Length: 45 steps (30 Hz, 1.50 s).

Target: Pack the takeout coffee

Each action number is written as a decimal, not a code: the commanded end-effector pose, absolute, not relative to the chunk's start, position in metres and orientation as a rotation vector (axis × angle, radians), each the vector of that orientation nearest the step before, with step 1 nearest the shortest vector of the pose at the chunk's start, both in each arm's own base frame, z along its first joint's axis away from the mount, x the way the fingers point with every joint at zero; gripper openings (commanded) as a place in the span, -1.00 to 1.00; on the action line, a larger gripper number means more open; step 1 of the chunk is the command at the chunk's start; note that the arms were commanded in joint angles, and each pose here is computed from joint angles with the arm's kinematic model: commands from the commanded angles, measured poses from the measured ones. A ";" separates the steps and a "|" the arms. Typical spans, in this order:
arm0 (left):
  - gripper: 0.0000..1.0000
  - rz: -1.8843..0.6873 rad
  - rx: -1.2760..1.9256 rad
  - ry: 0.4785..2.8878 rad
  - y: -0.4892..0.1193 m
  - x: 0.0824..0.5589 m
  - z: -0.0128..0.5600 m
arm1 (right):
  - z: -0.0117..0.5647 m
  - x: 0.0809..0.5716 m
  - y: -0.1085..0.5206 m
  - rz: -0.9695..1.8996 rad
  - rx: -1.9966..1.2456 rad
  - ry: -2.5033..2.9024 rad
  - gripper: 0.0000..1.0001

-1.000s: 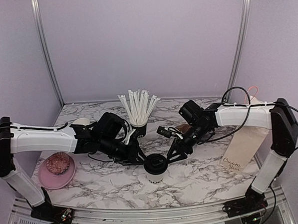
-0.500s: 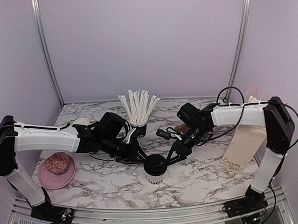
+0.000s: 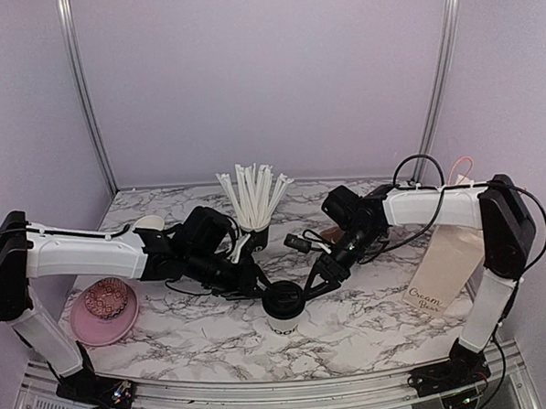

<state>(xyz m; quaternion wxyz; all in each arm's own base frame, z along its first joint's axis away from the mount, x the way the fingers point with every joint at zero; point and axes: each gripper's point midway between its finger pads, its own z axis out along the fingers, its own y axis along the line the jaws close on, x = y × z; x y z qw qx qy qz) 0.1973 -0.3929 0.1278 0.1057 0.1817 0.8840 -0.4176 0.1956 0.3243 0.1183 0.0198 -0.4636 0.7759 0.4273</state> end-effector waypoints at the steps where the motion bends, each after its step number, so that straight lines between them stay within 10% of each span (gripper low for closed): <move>1: -0.10 -1.166 0.605 2.532 -0.390 0.195 0.155 | 0.157 0.206 0.333 1.274 -1.496 2.199 0.11; 14: -0.21 -1.027 0.532 2.487 -0.389 0.226 0.158 | 0.153 0.198 0.333 0.902 -1.662 2.036 0.96; 45: -0.69 -1.063 0.510 2.705 -0.384 0.200 0.077 | 0.095 0.221 0.340 0.563 -1.675 2.164 0.84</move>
